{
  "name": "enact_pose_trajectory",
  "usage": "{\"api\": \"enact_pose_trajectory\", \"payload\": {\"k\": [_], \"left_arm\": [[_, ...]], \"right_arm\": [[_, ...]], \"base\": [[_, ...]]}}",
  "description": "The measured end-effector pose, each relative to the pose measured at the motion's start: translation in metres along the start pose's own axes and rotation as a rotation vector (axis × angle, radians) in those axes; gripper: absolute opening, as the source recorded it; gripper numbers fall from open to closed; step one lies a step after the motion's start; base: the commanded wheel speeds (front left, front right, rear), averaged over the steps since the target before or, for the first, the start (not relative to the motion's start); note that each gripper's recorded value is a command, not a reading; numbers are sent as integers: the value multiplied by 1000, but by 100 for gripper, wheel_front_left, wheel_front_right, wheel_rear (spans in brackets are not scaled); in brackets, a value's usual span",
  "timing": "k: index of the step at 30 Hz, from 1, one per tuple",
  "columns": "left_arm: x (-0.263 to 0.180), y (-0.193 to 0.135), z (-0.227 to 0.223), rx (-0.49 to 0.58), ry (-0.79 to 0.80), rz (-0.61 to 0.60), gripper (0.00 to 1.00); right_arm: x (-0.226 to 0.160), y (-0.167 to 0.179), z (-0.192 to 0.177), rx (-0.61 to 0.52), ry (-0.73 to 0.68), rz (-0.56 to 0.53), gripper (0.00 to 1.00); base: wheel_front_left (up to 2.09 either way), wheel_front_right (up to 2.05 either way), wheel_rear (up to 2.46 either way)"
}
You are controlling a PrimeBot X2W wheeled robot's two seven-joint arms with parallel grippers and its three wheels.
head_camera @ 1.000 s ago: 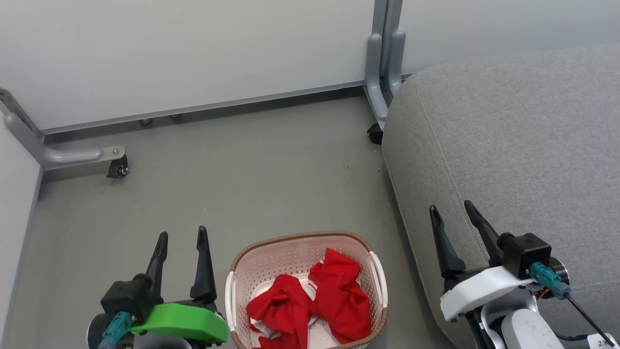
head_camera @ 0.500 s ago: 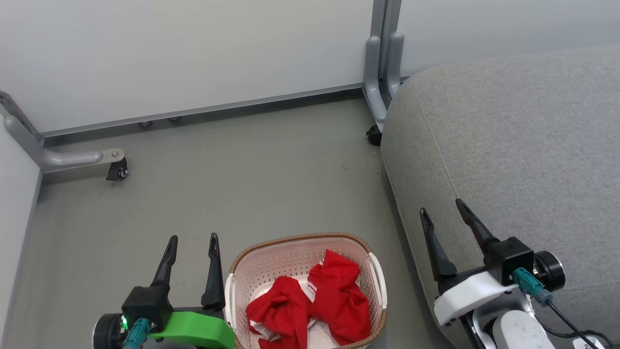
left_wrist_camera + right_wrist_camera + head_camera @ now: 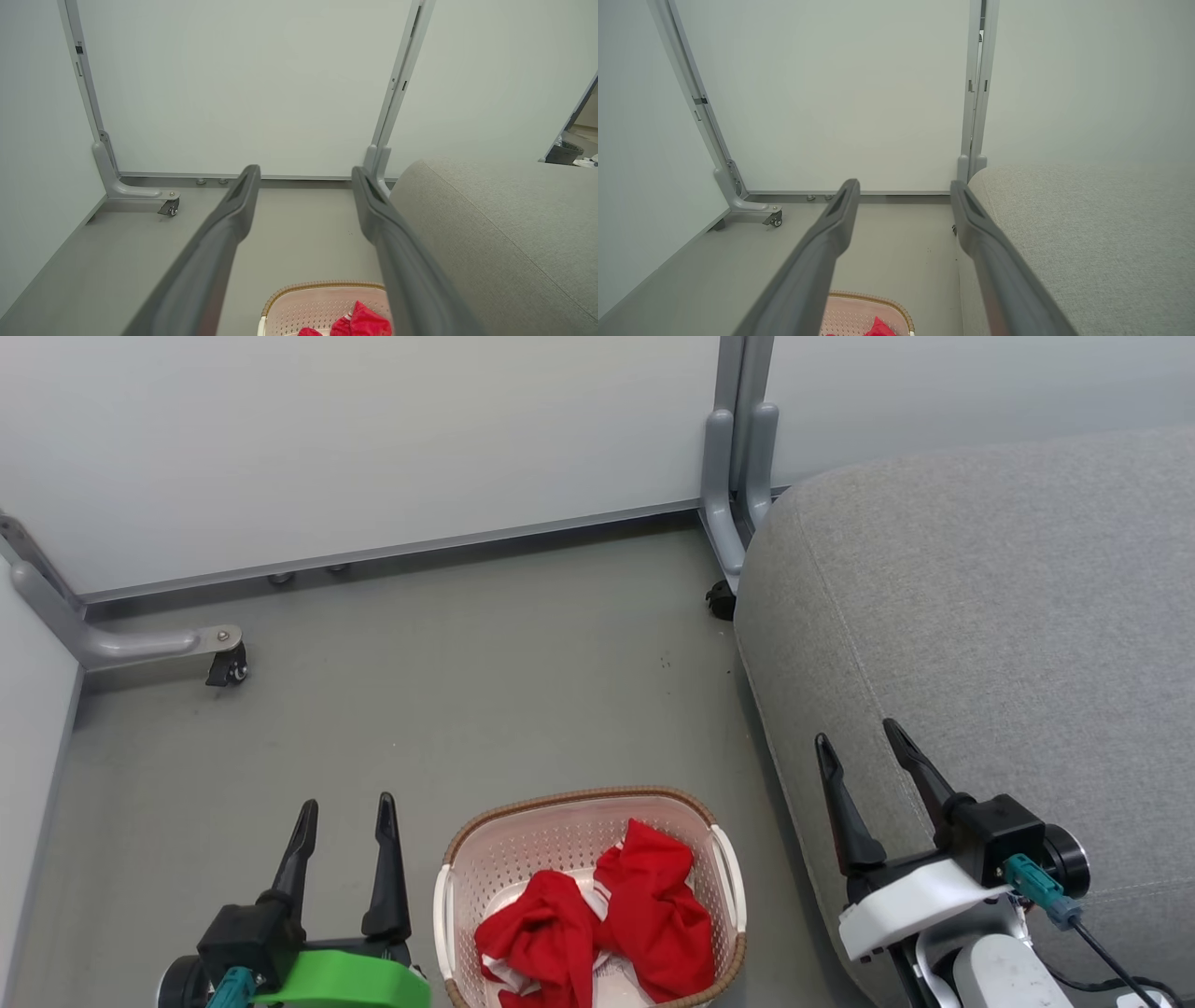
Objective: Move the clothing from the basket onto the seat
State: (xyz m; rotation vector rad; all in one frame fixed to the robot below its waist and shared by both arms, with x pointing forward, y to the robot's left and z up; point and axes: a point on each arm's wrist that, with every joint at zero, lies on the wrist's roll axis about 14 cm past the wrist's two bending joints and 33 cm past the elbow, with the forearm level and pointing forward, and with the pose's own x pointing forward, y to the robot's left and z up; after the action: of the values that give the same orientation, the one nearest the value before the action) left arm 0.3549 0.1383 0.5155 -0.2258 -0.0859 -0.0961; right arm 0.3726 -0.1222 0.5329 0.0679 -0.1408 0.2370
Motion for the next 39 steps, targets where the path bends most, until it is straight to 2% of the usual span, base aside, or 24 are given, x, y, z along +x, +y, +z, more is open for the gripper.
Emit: {"api": "enact_pose_trajectory", "payload": {"k": [29, 39], "left_arm": [[-6, 0, -12, 33, 25, -10, 100], [-13, -2, -52, 45, 155, -24, 100]], "right_arm": [[-2, 8, -2, 10, -6, 20, 100], [-8, -8, -14, 13, 33, -28, 100]], "base": [[0, 0, 0], [0, 0, 0]]}}
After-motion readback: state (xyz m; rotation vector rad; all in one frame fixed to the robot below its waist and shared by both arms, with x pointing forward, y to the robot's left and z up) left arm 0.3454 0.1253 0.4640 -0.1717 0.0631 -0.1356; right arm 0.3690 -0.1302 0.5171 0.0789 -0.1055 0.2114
